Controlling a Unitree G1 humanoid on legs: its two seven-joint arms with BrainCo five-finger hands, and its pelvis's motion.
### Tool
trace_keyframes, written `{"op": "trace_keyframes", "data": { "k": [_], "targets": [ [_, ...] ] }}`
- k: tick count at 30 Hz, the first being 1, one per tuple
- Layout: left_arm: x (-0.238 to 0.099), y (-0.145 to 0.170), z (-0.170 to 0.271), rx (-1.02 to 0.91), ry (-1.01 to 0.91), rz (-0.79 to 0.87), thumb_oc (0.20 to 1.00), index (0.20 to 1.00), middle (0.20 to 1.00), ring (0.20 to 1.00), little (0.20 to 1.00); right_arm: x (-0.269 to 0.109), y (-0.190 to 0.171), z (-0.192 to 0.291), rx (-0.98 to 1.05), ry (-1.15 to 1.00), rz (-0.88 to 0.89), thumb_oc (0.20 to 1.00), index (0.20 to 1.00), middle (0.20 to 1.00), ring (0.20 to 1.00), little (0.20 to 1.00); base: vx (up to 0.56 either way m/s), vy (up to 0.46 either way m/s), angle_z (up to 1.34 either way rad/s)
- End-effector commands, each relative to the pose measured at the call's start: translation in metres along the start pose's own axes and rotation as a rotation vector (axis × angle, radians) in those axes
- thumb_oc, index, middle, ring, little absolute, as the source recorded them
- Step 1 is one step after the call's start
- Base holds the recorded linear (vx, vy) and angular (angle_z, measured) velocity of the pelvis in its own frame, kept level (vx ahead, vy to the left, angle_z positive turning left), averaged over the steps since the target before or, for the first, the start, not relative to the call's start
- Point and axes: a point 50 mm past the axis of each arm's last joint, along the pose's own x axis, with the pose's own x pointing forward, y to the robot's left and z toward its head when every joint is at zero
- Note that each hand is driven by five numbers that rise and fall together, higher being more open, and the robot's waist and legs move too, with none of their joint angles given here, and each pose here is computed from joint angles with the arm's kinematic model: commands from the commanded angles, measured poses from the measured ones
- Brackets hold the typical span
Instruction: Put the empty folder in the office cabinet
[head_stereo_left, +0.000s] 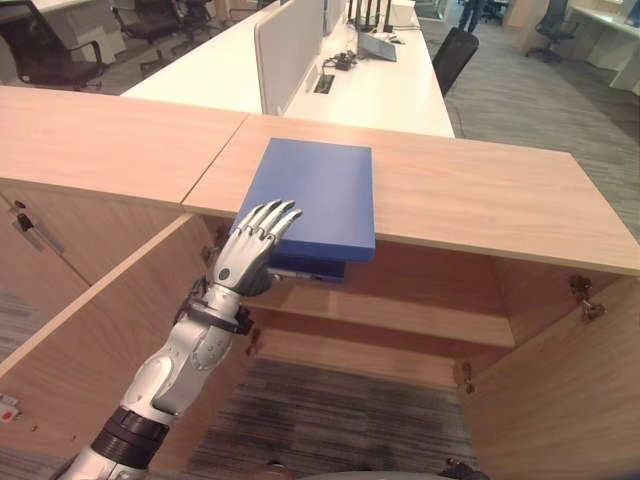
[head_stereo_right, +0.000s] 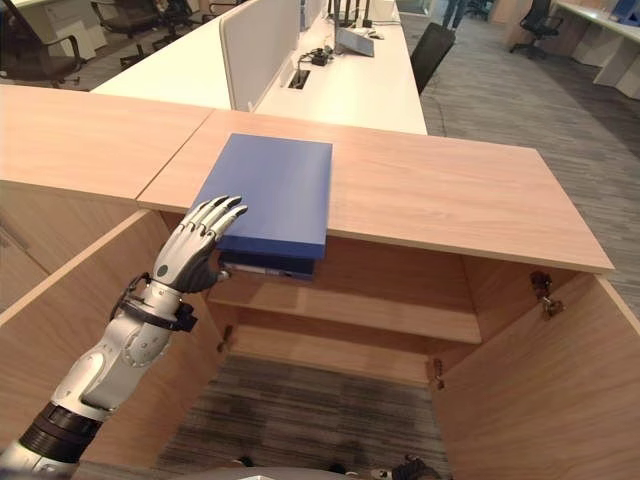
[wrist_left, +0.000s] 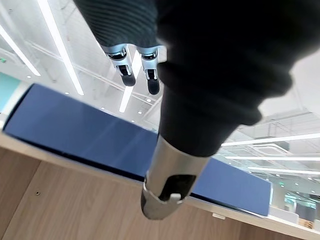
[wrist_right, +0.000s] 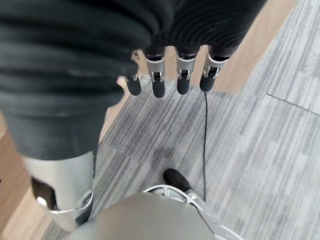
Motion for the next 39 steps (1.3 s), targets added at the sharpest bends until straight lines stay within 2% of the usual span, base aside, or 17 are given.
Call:
{"op": "trace_keyframes", "data": {
  "k": [1, 9, 14, 17, 28, 39],
  "targets": [
    [0.034, 0.026, 0.018, 0.080, -0.128, 0.183, 1.000, 1.000, 1.000, 1.000, 1.000, 0.001, 0.001, 0.028, -0.017, -0.078, -0.014, 1.000, 1.000, 1.000, 1.000, 1.000, 0.00, 0.000, 0.00],
    [0.066, 0.034, 0.046, 0.163, -0.276, 0.213, 1.000, 1.000, 1.000, 1.000, 1.000, 0.001, 0.002, 0.034, -0.048, -0.087, -0.016, 1.000, 1.000, 1.000, 1.000, 1.000, 0.00, 0.000, 0.00],
    [0.074, 0.025, 0.048, 0.193, -0.283, 0.184, 1.000, 1.000, 1.000, 1.000, 1.000, 0.001, 0.001, 0.035, -0.056, -0.090, -0.020, 1.000, 1.000, 1.000, 1.000, 1.000, 0.00, 0.001, -0.01],
    [0.082, 0.009, 0.050, 0.208, -0.278, 0.119, 1.000, 1.000, 1.000, 1.000, 1.000, 0.002, -0.001, 0.036, -0.070, -0.093, -0.026, 1.000, 1.000, 1.000, 1.000, 1.000, 0.00, -0.008, -0.04],
    [0.077, 0.000, 0.043, 0.188, -0.243, 0.063, 1.000, 1.000, 1.000, 1.000, 1.000, 0.002, -0.002, 0.032, -0.056, -0.074, -0.032, 1.000, 1.000, 1.000, 1.000, 1.000, 0.00, -0.004, -0.03],
    [0.071, 0.009, 0.028, 0.171, -0.158, 0.110, 1.000, 1.000, 1.000, 1.000, 1.000, 0.002, 0.001, 0.030, -0.057, -0.068, -0.018, 1.000, 1.000, 1.000, 1.000, 1.000, 0.00, 0.000, 0.00]
  ]
}}
